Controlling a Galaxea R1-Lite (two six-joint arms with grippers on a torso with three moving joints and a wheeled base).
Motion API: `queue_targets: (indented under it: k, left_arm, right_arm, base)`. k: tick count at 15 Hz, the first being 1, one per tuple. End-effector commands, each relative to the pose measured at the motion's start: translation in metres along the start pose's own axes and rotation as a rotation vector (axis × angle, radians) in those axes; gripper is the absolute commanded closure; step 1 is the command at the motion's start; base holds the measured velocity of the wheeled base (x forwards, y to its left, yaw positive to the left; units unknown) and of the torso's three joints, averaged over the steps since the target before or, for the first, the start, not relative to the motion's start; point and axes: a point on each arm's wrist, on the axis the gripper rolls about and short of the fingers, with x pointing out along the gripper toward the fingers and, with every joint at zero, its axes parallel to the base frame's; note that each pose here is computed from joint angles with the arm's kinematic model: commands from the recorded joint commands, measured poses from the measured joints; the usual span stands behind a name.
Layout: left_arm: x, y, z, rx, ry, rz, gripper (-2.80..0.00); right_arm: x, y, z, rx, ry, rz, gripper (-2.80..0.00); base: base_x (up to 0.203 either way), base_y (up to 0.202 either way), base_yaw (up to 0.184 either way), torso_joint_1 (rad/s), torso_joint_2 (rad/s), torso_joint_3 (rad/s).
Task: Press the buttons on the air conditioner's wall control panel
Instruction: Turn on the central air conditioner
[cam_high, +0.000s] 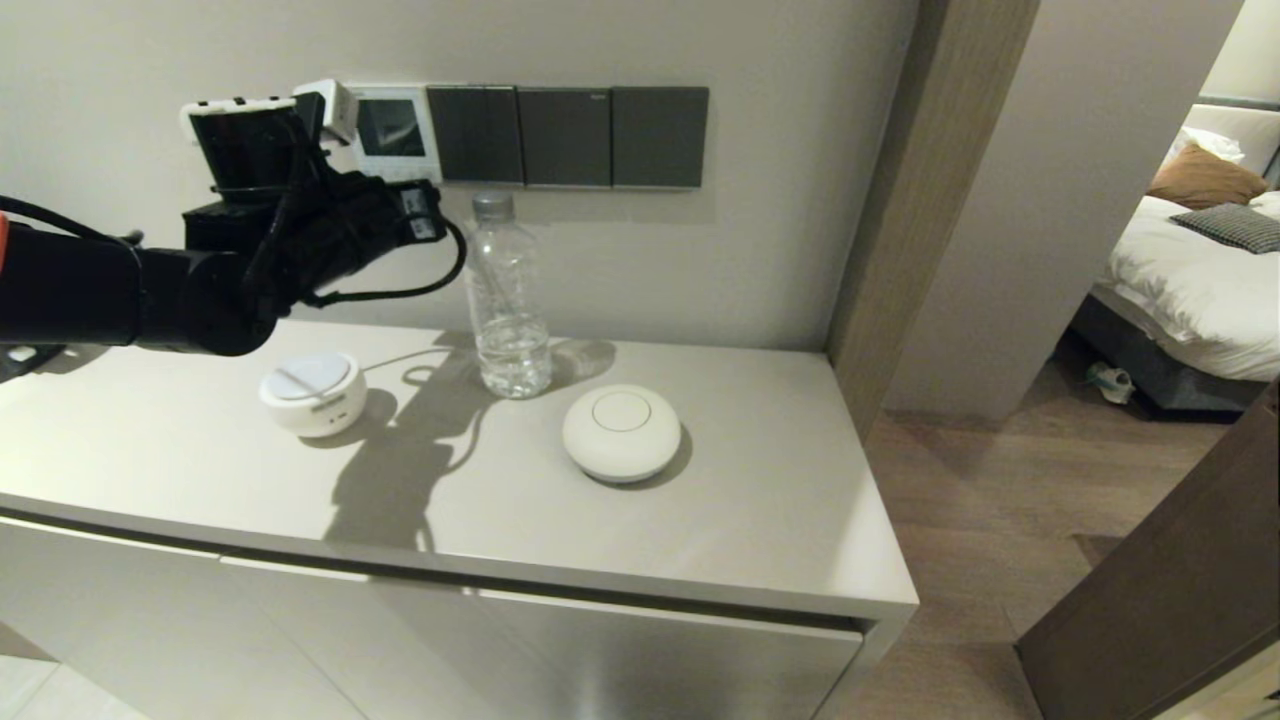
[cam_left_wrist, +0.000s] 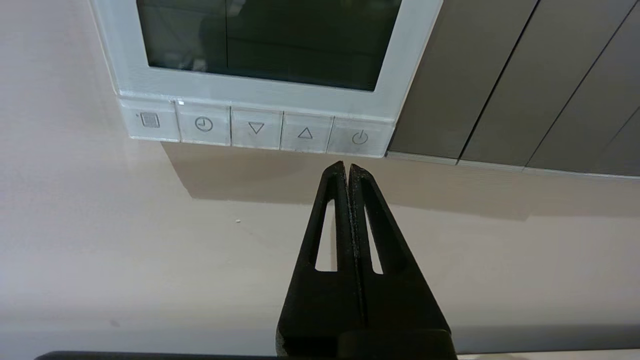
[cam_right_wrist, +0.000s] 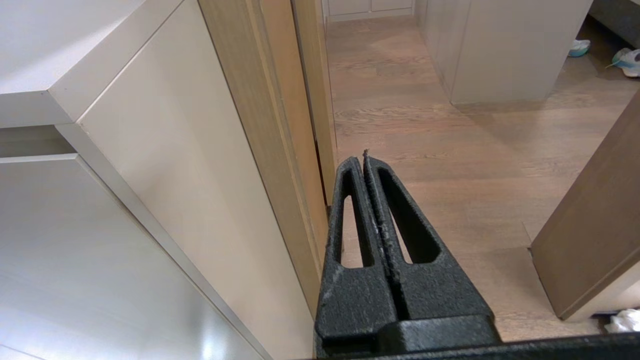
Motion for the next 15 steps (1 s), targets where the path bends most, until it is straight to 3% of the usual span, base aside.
queue_targets:
  k: [1,15]
  left_arm:
    - [-0.004,-0.001,0.004,-0.001,-0.008,-0.002,0.00]
    - [-0.002,-0.001,0.005,0.004,-0.038,-0.003,0.00]
  right_arm:
    - [0.000,0.000,-0.001,0.000,0.003,0.000,0.00]
    - [0.000,0.000,-0.001,0.000,0.003,0.000,0.00]
  base:
    - [0.000,0.000,0.000,0.000,0.00,0.000]
    - [0.000,0.000,0.000,0.000,0.00,0.000]
